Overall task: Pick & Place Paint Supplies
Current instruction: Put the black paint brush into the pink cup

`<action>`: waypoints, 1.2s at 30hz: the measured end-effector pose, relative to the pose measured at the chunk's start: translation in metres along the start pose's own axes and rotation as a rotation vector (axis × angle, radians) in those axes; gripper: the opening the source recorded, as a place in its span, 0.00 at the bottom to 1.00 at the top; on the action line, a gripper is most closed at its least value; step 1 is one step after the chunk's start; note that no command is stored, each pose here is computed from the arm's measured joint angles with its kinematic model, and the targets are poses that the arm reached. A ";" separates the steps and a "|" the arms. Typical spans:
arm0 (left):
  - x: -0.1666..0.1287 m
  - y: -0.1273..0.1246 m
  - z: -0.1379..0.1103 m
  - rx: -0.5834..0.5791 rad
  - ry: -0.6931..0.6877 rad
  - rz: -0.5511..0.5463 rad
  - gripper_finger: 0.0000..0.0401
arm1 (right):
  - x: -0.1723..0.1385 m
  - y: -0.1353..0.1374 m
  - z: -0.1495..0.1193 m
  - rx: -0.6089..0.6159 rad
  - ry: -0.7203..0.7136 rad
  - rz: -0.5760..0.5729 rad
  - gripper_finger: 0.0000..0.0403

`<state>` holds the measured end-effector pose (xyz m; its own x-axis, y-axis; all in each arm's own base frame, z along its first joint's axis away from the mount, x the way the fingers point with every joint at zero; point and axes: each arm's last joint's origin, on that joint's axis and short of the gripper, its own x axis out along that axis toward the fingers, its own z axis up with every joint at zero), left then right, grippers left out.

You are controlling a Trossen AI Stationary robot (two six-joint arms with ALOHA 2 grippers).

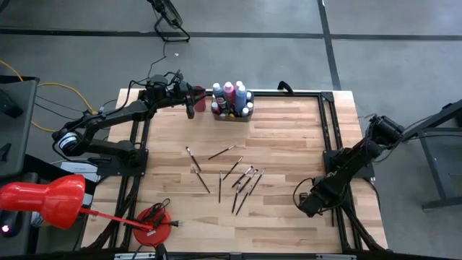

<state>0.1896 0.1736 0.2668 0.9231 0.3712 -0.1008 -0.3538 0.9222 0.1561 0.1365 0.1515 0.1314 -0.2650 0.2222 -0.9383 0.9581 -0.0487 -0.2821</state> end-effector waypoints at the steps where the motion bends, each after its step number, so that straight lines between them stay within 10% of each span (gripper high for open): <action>1: 0.000 0.000 0.000 0.000 0.000 0.000 0.25 | -0.002 -0.001 0.000 0.000 0.002 -0.003 0.01; 11: 0.000 0.000 0.000 0.000 0.001 0.003 0.25 | -0.007 -0.013 0.004 0.060 0.018 -0.174 0.01; 36: 0.000 0.000 0.000 0.000 0.001 0.001 0.25 | 0.005 -0.017 -0.001 0.008 -0.021 -0.165 0.01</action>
<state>0.1896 0.1736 0.2668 0.9226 0.3722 -0.1012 -0.3548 0.9218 0.1560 0.1189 0.1543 0.1319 -0.4213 0.2079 -0.8827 0.9003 -0.0212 -0.4347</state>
